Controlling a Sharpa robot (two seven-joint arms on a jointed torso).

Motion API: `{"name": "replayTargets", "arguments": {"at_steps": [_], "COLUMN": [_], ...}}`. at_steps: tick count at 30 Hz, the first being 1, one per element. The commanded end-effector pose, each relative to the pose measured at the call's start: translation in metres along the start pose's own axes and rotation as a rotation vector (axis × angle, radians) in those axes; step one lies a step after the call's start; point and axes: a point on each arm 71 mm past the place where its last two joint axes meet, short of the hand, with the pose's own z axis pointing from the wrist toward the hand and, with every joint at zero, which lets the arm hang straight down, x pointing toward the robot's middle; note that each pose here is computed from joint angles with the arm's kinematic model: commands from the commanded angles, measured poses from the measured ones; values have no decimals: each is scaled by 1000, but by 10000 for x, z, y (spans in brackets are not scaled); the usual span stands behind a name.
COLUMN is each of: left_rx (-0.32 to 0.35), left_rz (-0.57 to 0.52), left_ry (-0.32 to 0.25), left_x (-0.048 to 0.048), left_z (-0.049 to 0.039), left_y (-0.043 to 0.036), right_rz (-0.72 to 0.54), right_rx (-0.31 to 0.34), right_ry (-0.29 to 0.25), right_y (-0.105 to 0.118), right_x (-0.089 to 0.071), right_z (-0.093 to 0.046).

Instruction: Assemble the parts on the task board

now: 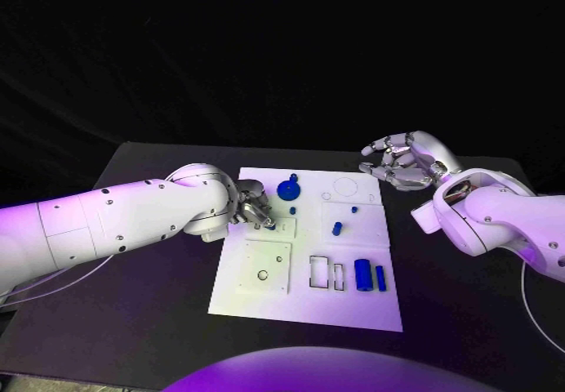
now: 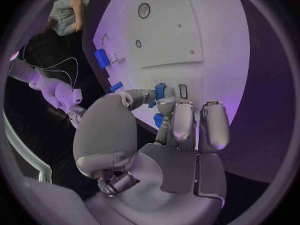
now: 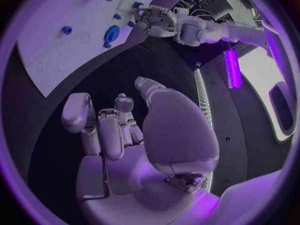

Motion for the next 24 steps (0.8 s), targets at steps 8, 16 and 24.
{"name": "replayTargets", "arguments": {"at_steps": [8,16,24], "left_rx": [12,11,9], "left_rz": [13,16,18], "left_ry": [25,30,34], "left_x": [34,36,34], "left_z": [17,29,41], "left_y": [-61,-68,-70], "right_rz": [-1,-1,0], "right_rx": [-4,-3,-3], "right_ry": [10,11,11], "right_y": [1,-2,-4], "right_x": [13,18,20], "right_z": [-1,2,2]}}
